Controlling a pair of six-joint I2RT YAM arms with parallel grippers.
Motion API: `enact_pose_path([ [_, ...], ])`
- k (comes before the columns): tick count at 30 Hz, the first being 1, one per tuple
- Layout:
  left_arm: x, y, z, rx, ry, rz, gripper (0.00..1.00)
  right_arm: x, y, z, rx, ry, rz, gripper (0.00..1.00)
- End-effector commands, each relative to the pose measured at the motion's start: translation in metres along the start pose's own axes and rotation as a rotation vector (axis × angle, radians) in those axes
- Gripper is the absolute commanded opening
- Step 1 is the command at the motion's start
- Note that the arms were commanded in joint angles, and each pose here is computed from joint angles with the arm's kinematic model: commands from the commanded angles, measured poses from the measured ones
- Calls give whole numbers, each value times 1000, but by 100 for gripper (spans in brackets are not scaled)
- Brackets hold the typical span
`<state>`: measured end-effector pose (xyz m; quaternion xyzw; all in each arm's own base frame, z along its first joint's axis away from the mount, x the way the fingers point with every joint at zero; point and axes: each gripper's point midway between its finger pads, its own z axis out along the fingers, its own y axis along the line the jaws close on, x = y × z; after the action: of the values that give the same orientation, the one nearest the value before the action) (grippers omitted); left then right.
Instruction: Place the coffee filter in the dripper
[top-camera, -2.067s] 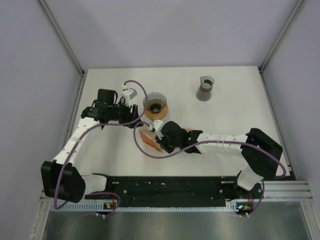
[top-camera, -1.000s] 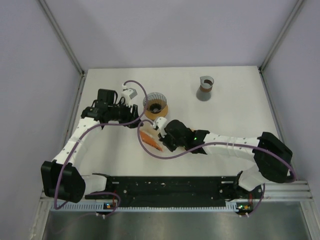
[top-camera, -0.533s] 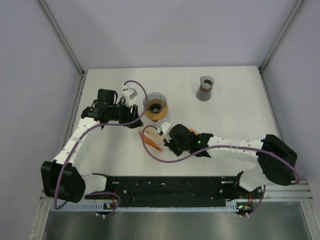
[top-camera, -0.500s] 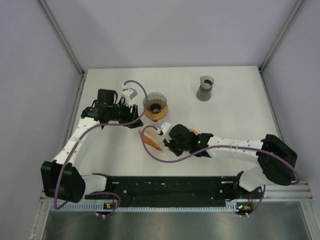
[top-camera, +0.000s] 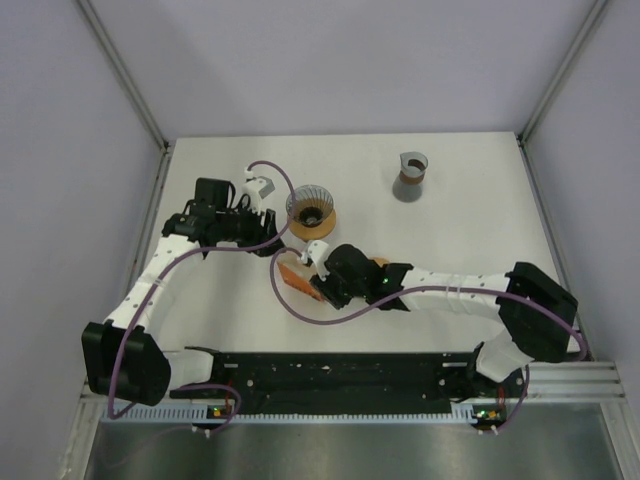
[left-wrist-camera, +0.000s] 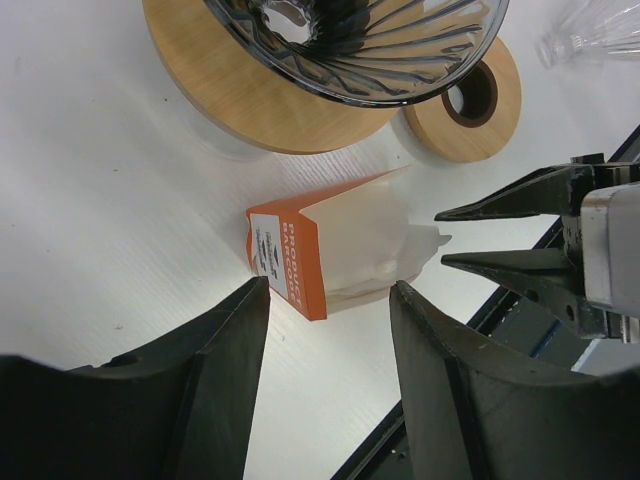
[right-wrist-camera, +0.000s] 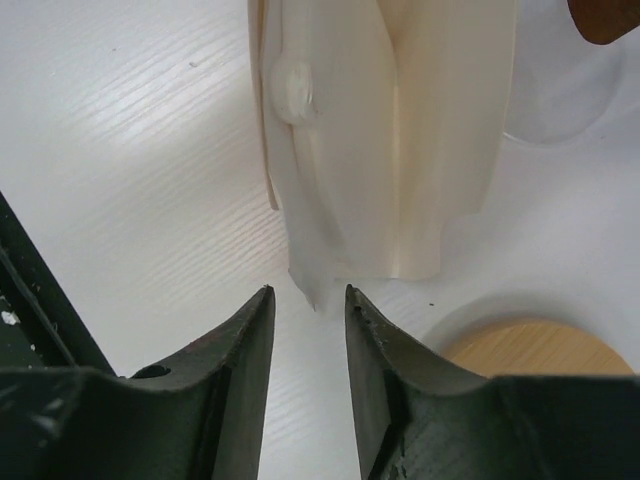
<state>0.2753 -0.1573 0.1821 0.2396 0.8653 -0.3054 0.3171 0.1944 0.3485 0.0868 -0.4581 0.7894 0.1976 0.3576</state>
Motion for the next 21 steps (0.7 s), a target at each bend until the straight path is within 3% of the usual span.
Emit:
enact_pose_path([
  [1,-17,-4,-7,-1,-45,47,57,-29,-1,10,20,-66,-4,31],
  [8,-16,-4,-7,-5,-45,52,57,-33,2,11,-2,-67,-4,0],
  [21,-20,-5,-11,-12,-50,65,58,-26,-1,-33,-8,-38,-76,0],
])
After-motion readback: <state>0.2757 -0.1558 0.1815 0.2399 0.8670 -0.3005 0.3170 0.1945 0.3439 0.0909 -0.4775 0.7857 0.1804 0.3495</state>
